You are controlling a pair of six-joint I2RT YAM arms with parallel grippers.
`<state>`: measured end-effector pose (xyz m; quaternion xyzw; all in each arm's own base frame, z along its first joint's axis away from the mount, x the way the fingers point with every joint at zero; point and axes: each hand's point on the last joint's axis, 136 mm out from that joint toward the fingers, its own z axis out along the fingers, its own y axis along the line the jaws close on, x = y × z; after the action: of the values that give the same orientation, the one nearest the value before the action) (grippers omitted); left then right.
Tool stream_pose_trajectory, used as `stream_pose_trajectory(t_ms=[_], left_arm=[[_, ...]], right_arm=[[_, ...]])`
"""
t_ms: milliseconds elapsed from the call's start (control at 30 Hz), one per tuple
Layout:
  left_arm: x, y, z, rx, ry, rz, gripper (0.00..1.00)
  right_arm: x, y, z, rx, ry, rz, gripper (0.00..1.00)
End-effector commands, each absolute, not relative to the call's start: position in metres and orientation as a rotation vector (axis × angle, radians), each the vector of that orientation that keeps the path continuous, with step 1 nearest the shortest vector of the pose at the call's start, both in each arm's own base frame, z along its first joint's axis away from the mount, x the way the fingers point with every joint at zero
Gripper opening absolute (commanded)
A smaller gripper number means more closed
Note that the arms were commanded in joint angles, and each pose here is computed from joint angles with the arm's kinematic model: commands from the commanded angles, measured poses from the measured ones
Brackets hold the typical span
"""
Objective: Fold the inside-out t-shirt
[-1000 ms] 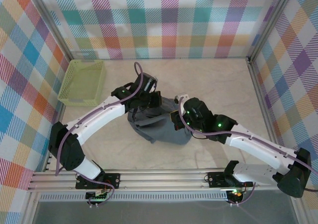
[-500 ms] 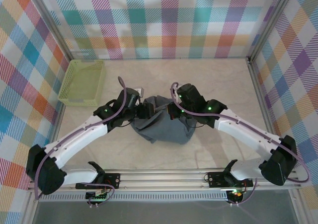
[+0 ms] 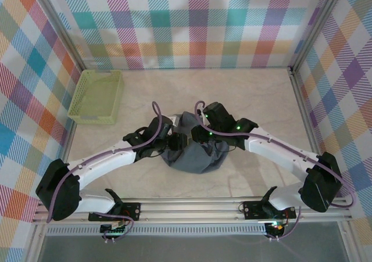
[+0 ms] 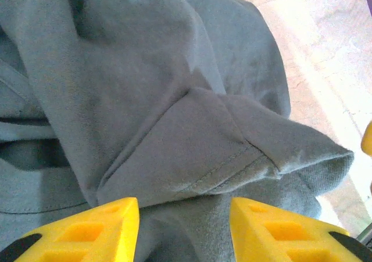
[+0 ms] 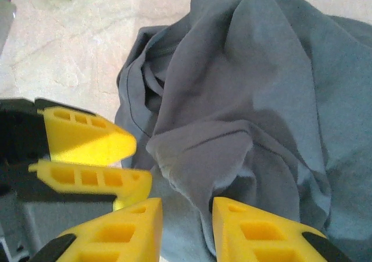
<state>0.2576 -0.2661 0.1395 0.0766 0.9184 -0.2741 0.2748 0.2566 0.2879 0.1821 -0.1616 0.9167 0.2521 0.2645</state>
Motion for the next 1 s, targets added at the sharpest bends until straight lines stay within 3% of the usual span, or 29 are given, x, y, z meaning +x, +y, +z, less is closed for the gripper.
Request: stream_pose_trajectory(t_ms=[0,233,467,700,967], left_arm=[[0.256,-0.272,0.143,0.222,2.445,-0.756,0.43],[0.252,-0.268,0.137,0.227,2.459,-0.732,0.43],[0.244,-0.276,0.123,0.291,2.496,-0.707,0.43],[0.246,-0.250,0.068,0.267,2.612,-0.441,0.34],[0.253,-0.223,0.053,0.239,2.633,-0.211,0.29]], right_arm=[[0.260,0.291,0.171,-0.430,2.493,0.697,0.29],[0.250,0.283,0.152,-0.435,2.534,0.688,0.32],[0.257,0.283,0.170,-0.448,2.490,0.665,0.00],[0.255,0.271,0.211,-0.484,2.441,0.611,0.00],[0.241,0.257,0.229,-0.523,2.435,0.594,0.01]])
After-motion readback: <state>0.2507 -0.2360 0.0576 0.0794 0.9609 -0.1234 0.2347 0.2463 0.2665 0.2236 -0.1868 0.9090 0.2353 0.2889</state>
